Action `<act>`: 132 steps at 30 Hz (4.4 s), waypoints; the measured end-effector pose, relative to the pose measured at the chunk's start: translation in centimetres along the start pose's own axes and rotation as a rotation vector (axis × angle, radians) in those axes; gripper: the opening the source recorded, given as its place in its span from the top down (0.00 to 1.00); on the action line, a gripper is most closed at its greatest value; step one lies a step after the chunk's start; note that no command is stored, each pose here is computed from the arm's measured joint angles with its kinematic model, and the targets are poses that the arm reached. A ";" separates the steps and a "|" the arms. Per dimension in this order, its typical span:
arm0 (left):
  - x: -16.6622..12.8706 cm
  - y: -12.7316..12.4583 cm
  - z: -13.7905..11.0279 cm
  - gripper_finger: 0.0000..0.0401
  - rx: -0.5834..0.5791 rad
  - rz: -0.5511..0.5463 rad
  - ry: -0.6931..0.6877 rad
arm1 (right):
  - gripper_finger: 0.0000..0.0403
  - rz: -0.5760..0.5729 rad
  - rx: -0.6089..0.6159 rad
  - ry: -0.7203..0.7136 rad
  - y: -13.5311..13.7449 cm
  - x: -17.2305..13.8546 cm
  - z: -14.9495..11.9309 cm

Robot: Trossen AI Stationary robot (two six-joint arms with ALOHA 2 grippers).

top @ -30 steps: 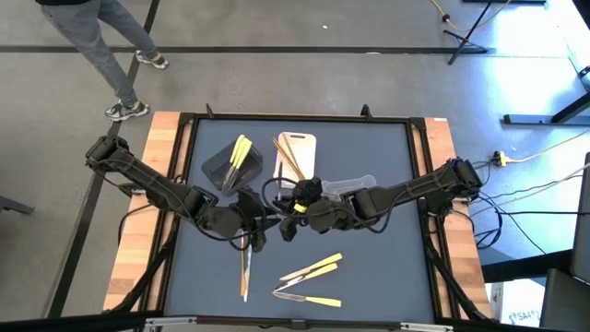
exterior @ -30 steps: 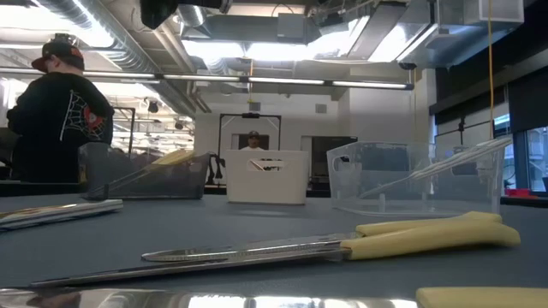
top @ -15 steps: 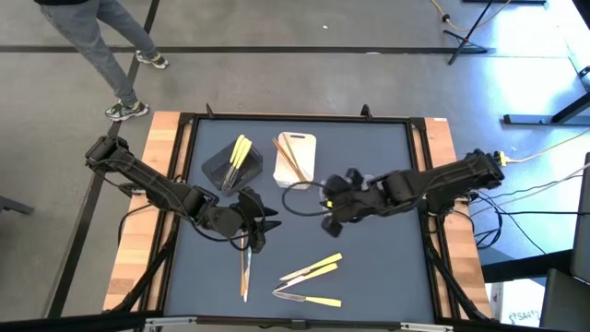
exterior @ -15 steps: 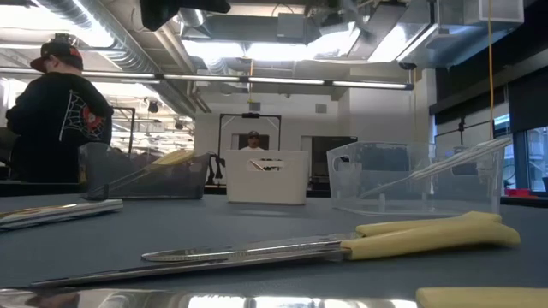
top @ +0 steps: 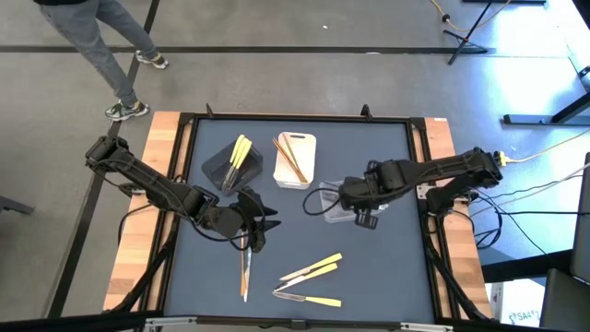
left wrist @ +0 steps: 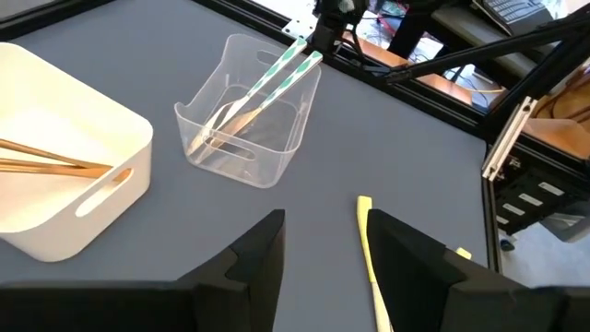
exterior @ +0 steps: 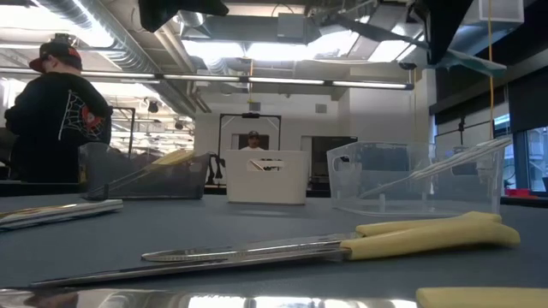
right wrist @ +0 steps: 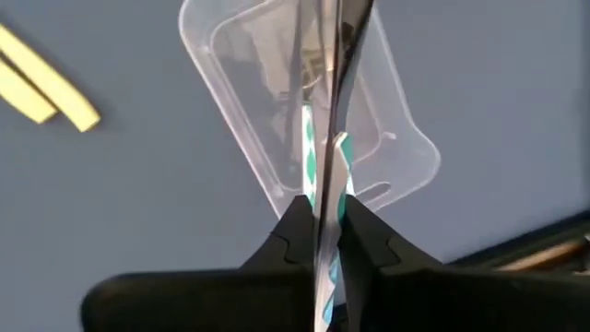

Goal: Sort silverware by color (type)
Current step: Put the left green knife into the transparent bin, then put the green knife into the transparent bin

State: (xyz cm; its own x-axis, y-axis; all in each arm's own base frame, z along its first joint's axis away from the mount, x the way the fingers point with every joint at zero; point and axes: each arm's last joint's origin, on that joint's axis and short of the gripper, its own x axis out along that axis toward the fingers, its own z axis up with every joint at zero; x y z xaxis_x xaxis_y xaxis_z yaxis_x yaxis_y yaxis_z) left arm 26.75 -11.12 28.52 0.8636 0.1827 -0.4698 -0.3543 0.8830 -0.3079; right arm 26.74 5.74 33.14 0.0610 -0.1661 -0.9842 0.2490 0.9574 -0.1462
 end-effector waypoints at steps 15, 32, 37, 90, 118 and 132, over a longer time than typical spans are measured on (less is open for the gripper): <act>0.0 0.1 0.0 0.63 0.011 0.023 -0.011 | 0.98 0.073 -0.048 0.318 -2.3 6.7 -0.7; 0.0 0.1 0.0 0.63 0.012 0.024 -0.012 | 0.97 0.253 0.020 0.318 -3.4 9.7 -0.2; 0.0 0.1 0.0 0.63 0.012 0.024 -0.012 | 0.97 0.276 0.034 0.266 -3.6 9.8 0.4; 0.0 0.3 -0.3 0.63 0.032 0.043 0.012 | 0.95 0.242 0.191 0.341 -2.9 11.8 1.4; 0.0 0.3 -0.3 0.63 0.031 0.043 0.012 | 0.78 0.196 0.182 0.325 -3.0 11.9 1.4; 0.0 0.3 -0.3 0.63 0.026 0.042 0.012 | 0.71 0.158 0.177 0.315 -3.2 11.9 1.4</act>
State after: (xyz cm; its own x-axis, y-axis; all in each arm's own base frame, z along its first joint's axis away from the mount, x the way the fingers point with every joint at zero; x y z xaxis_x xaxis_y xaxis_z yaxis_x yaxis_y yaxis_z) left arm 26.53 -10.95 28.22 0.8436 0.2149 -0.4921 -0.3808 0.8855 -0.2661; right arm 28.02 0.42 22.02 -0.1811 0.0875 -0.9796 0.4251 0.9052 0.0023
